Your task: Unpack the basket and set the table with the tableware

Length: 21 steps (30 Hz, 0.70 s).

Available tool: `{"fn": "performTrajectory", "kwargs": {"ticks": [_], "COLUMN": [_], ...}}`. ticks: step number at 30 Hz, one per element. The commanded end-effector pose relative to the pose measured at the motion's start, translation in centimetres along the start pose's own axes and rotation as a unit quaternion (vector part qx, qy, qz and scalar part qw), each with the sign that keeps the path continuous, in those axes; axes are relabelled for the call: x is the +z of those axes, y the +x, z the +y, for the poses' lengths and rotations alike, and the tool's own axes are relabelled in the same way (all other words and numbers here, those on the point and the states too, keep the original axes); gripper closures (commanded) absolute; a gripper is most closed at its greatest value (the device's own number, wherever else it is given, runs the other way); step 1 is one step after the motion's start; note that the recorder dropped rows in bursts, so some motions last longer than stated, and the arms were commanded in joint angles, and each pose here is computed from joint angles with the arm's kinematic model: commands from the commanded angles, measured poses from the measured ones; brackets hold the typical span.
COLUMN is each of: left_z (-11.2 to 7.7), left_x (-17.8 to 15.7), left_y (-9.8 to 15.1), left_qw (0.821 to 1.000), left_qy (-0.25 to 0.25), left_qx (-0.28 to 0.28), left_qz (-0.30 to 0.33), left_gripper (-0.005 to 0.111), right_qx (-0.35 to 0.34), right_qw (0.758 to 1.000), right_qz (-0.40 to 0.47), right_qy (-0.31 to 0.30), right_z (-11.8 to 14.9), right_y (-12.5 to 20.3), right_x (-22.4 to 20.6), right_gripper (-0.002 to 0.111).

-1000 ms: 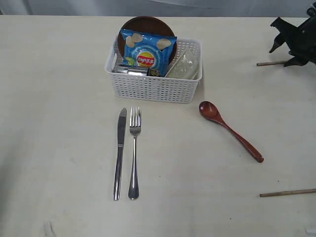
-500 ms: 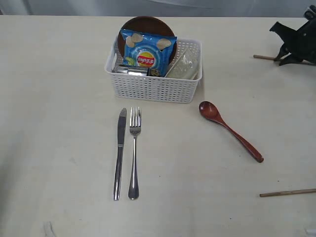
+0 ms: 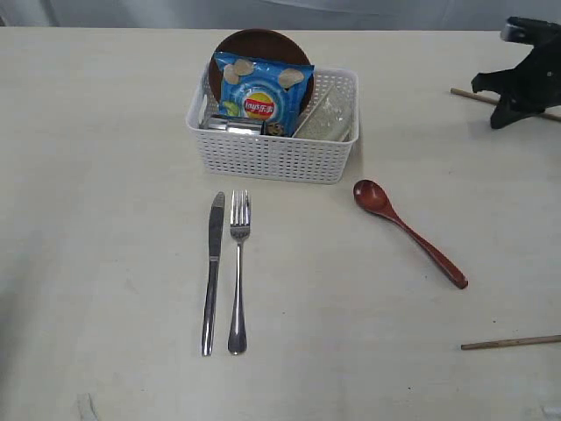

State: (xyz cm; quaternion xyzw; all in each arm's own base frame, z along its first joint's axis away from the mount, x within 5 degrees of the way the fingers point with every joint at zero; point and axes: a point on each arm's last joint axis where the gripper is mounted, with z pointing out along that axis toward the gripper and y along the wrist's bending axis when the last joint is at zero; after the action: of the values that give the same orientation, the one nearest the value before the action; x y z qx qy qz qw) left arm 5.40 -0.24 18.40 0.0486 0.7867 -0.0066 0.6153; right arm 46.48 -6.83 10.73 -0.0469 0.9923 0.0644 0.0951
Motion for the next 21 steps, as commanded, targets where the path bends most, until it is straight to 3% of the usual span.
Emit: {"fn": "performTrajectory", "kwargs": {"ticks": [1, 6, 8, 11, 15, 21], "left_z": [0.0, 0.0, 0.0, 0.0, 0.0, 0.0], "left_x": [0.0, 0.0, 0.0, 0.0, 0.0, 0.0], "left_y": [0.0, 0.0, 0.0, 0.0, 0.0, 0.0], "left_qw": [1.0, 1.0, 1.0, 1.0, 1.0, 1.0], "left_qy": [-0.002, -0.002, -0.002, -0.002, -0.002, -0.002], "left_qx": [0.0, 0.0, 0.0, 0.0, 0.0, 0.0], "left_qz": [-0.004, -0.004, -0.004, -0.004, -0.004, -0.004], "left_gripper": [0.107, 0.107, 0.107, 0.107, 0.107, 0.107], "right_qx": [-0.111, -0.208, -0.227, -0.236, -0.253, -0.296], "right_qw": [0.992, 0.963, 0.955, 0.951, 0.948, 0.937], "right_qz": [0.018, 0.029, 0.031, 0.021, 0.019, 0.047], "right_qy": [0.064, 0.167, 0.19, 0.2, 0.192, 0.179], "right_z": [-0.6, -1.6, -1.9, -2.1, -1.9, -1.9], "right_y": [-0.4, -0.9, -1.0, -1.3, -1.4, -1.0], "right_x": [-2.7, -4.4, -4.3, -3.8, -2.4, -0.3], "right_gripper": [0.1, 0.056, 0.046, 0.047, 0.058, 0.057]}}
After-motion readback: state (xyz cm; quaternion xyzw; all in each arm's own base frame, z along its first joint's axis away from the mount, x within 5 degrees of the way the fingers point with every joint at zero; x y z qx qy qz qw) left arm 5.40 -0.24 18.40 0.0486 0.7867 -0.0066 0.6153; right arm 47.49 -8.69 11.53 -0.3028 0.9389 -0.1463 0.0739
